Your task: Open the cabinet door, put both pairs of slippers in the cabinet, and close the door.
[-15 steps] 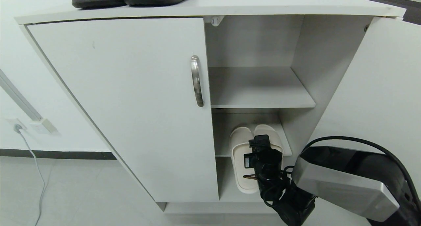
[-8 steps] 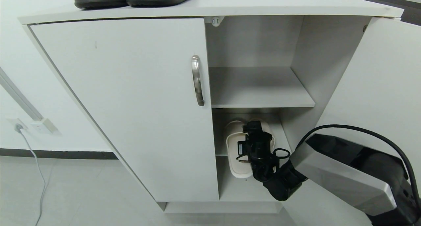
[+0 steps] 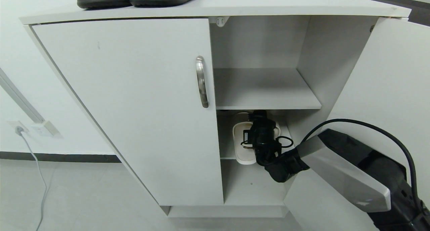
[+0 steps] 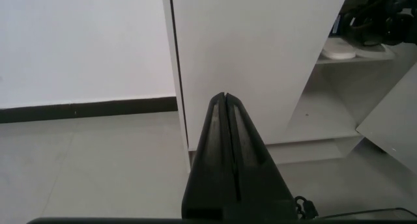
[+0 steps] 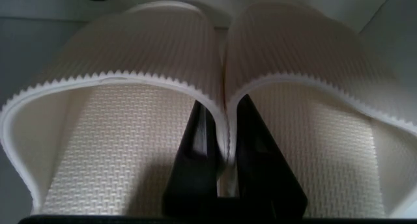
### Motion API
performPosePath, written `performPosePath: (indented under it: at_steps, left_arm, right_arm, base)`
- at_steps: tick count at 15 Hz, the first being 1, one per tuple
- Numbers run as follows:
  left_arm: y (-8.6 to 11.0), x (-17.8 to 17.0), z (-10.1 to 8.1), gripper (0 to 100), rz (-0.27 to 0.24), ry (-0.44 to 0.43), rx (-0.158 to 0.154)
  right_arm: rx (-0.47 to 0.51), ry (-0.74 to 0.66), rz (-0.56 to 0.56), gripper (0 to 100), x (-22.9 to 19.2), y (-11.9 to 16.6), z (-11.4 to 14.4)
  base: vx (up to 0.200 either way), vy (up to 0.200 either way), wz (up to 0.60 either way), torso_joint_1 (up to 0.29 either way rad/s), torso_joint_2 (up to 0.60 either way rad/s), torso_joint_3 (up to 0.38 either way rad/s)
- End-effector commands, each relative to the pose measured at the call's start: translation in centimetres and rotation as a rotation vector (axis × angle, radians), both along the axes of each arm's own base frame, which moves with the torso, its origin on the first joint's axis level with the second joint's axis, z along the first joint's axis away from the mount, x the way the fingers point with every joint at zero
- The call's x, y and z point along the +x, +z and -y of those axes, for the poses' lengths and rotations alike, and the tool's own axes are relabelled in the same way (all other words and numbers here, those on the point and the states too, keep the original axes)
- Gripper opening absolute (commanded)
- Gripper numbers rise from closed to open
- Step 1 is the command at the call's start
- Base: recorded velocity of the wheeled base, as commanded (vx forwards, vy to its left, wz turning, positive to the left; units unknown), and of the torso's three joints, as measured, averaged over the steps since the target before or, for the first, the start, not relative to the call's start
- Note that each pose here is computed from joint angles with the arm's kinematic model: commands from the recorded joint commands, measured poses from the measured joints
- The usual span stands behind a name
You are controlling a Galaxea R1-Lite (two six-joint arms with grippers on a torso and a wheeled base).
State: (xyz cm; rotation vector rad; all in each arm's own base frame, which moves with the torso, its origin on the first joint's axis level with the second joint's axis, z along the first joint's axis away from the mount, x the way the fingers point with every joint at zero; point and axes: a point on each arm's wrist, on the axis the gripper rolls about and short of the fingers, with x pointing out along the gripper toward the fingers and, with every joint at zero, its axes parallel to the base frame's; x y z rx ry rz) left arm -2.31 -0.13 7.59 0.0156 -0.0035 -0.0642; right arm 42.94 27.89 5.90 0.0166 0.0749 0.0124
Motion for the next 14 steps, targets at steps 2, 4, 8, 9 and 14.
performPosePath:
  at_steps: [2,4,8,9,14]
  left_arm:
    - [0.0,0.0,0.0,0,-0.001,0.000,0.000]
    - [0.0,0.0,0.0,0,-0.001,0.000,0.000]
    - [0.0,0.0,0.0,0,-0.003,0.000,0.001]
    - [0.0,0.0,0.0,0,-0.001,0.000,0.001]
    - [0.0,0.0,0.0,0,-0.002,0.000,-0.005]
  right_arm:
    - [-0.005,-0.012,-0.006,0,0.7,-1.0,0.2]
    - [-0.007,-0.016,-0.009,0,1.1,-1.4,0.3]
    - [-0.009,-0.024,-0.012,0,1.4,-1.6,0.6]
    - [-0.010,-0.024,-0.013,100,1.3,-1.6,0.6]
    - [-0.004,-0.024,-0.011,100,0.0,-0.2,1.2]
  base:
    - [0.000,0.000,0.00,0.000,0.00,0.000]
    - [0.000,0.000,0.00,0.000,0.00,0.000]
    - [0.000,0.000,0.00,0.000,0.00,0.000]
    - [0.000,0.000,0.00,0.000,0.00,0.000]
    - [0.000,0.000,0.00,0.000,0.00,0.000]
